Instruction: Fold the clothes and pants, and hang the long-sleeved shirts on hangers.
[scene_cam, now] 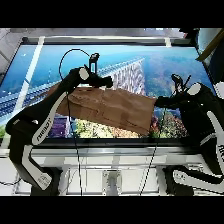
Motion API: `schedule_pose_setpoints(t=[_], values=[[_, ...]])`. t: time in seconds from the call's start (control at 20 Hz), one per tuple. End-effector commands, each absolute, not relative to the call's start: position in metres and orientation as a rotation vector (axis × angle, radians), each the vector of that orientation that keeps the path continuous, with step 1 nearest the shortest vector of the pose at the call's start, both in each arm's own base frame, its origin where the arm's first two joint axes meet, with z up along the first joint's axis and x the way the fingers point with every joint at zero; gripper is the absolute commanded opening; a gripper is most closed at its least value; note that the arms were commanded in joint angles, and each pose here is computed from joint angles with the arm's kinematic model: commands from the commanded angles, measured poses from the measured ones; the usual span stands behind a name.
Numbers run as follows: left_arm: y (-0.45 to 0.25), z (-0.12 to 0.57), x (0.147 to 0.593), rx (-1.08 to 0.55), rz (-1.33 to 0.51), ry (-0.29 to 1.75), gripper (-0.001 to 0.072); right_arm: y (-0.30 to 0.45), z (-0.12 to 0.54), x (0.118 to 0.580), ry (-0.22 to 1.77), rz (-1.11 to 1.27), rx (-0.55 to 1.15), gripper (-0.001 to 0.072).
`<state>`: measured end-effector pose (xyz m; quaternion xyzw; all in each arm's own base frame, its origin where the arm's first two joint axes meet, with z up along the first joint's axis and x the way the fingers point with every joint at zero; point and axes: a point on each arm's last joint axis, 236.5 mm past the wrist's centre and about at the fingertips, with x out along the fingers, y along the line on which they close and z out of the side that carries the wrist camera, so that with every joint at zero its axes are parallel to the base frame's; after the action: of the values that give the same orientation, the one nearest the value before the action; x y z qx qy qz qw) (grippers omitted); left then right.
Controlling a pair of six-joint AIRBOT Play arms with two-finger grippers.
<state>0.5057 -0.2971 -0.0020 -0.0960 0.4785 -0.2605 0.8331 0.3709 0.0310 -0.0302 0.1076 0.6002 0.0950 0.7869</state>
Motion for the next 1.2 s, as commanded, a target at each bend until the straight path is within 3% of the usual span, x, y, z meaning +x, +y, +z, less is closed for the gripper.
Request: schedule_pose_setpoints(t=[0.0, 0.15, 0.35, 0.4, 0.45, 0.65, 0.7, 0.75, 0.8, 0.85, 0.9, 0.95, 1.0, 1.15], values=[[-0.274, -0.009, 0.493, -0.115, -0.553, 1.089, 0.0622, 0.027, -0.035, 0.358, 1.347, 0.204, 0.2, 0.0559], [-0.227, -0.012, 0.486, 0.007, -0.485, 1.162, 0.0621, 0.02, -0.052, 0.346, 1.376, 0.176, 0.293, 0.0559], [-0.187, -0.009, 0.493, 0.059, -0.41, 1.168, 0.0621, 0.052, -0.074, 0.345, 1.297, 0.235, 0.721, 0.0559], [-0.184, -0.009, 0.494, 0.059, -0.407, 1.168, 0.0622, 0.058, -0.078, 0.352, 1.259, 0.225, 0.781, 0.0605], [-0.183, -0.009, 0.495, 0.085, -0.423, 1.162, 0.062, 0.062, -0.082, 0.356, 1.245, 0.216, 0.803, 0.0633], [-0.186, -0.01, 0.492, 0.266, -0.555, 1.119, 0.0602, 0.098, -0.094, 0.359, 1.266, 0.273, 0.777, 0.0628], [-0.187, -0.01, 0.491, 0.287, -0.57, 1.118, 0.056, 0.108, -0.097, 0.359, 1.273, 0.284, 0.769, 0.0626], [-0.187, -0.012, 0.488, 0.304, -0.585, 1.125, 0.0448, 0.118, -0.099, 0.358, 1.281, 0.299, 0.76, 0.061], [-0.189, -0.016, 0.483, 0.325, -0.605, 1.14, 0.0302, 0.126, -0.099, 0.359, 1.282, 0.312, 0.756, 0.0566], [-0.192, -0.021, 0.478, 0.335, -0.62, 1.165, 0.0128, 0.133, -0.096, 0.359, 1.279, 0.328, 0.758, 0.0459], [-0.195, -0.029, 0.471, 0.337, -0.634, 1.196, 0.0022, 0.138, -0.091, 0.36, 1.274, 0.342, 0.759, 0.0281], [-0.198, -0.039, 0.463, 0.346, -0.65, 1.236, 0.0018, 0.14, -0.086, 0.363, 1.264, 0.351, 0.76, 0.0102], [-0.201, -0.05, 0.455, 0.355, -0.667, 1.279, 0.0018, 0.141, -0.077, 0.366, 1.248, 0.366, 0.765, 0.0017], [-0.232, -0.079, 0.423, 0.361, -0.796, 1.373, 0.0019, 0.144, -0.035, 0.379, 1.161, 0.42, 0.739, 0.0016]])
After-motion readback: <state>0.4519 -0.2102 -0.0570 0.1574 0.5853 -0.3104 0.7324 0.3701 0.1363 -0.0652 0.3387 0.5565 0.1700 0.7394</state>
